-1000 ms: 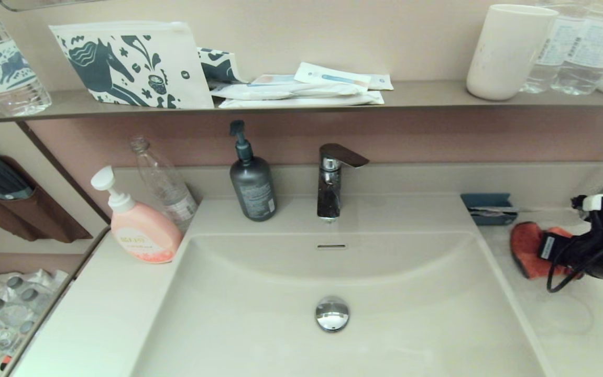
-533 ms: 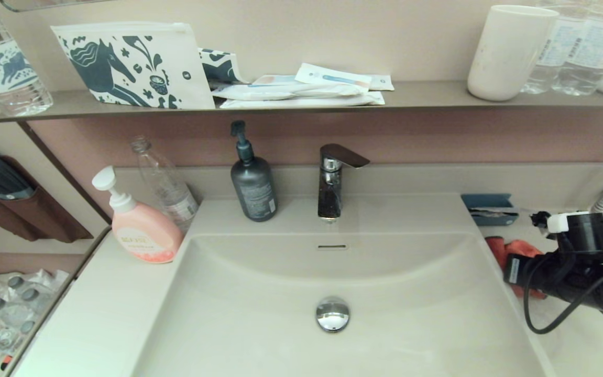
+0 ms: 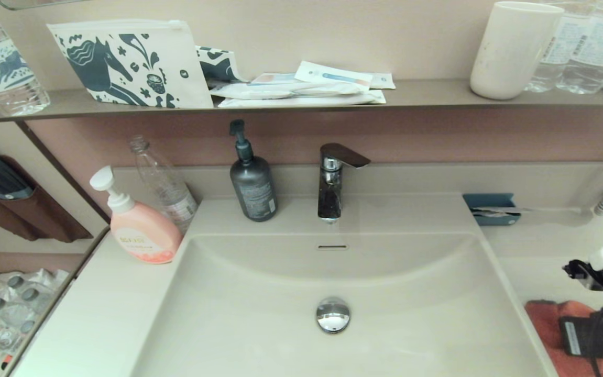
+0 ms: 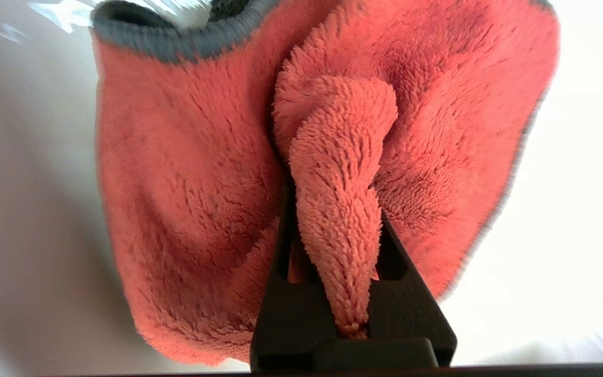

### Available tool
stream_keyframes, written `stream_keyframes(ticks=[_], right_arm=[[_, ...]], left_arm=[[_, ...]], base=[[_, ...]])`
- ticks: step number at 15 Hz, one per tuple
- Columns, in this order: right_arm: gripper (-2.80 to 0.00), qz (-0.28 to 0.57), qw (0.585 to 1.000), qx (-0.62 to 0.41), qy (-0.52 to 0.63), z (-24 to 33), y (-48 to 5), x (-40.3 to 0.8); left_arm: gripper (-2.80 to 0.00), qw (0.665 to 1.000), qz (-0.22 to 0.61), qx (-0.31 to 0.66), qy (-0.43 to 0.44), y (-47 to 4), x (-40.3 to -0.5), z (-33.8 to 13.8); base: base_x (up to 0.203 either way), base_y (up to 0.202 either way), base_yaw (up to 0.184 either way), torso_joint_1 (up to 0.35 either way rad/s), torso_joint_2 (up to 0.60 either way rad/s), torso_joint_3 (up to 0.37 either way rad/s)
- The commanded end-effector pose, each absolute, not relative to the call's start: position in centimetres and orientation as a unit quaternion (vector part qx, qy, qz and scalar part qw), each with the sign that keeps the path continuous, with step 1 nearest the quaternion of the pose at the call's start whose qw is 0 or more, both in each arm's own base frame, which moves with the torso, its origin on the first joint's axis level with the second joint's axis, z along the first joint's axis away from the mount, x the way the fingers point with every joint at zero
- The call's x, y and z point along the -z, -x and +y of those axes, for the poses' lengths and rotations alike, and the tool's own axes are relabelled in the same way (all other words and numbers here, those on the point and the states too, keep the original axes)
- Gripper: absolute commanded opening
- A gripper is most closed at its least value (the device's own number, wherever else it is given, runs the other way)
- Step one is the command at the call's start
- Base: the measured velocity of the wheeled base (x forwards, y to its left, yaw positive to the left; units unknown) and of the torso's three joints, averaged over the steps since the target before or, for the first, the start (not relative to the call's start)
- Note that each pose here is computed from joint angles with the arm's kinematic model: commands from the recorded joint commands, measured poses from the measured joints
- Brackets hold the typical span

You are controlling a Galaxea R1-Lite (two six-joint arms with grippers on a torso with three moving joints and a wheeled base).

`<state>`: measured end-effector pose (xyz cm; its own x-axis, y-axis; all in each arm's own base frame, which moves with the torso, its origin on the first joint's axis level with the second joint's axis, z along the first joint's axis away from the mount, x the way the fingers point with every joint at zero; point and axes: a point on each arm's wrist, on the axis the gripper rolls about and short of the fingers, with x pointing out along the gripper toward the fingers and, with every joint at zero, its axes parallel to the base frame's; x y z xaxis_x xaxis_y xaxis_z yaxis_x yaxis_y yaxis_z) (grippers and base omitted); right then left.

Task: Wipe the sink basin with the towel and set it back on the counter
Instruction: Wipe the sink

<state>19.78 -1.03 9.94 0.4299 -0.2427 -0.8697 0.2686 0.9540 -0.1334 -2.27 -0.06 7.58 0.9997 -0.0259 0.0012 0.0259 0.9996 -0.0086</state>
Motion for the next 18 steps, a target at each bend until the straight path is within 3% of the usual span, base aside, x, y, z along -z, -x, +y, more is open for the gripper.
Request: stream_keyframes(ticks=[1,9,14,18], right_arm=[[-2.8,0.5,0.848,0.174,0.01,-1.6,-18.0,-10.8],[-2.8,0.52,0.81,0.268,0.052,-8.7,-17.6,-8.9],[-2.8,0.494,0.81,0.311,0.049,-15.1,-18.9,-7.3],[-2.8,0.489,0.831,0.264,0.025,-13.9,-17.4,-8.4]], left_arm=[[-2.8,1.0,-0.001,0.013,0.005,2.3,-7.6,-0.1],[-2.8,1.0,-0.001,0.013,0.005,2.3,-7.6,-0.1],[-2.8,1.0,-0.001,0.013,0.005,2.3,-7.6,-0.1],[-2.8,1.0,-0.001,0.013,0.005,2.3,-7.6,-0.1]], base=[[0.0,0.0,0.0,0.0,0.0,0.0],[0.0,0.0,0.0,0.0,0.0,0.0],[0.0,0.0,0.0,0.0,0.0,0.0],[0.0,0.0,0.0,0.0,0.0,0.0]])
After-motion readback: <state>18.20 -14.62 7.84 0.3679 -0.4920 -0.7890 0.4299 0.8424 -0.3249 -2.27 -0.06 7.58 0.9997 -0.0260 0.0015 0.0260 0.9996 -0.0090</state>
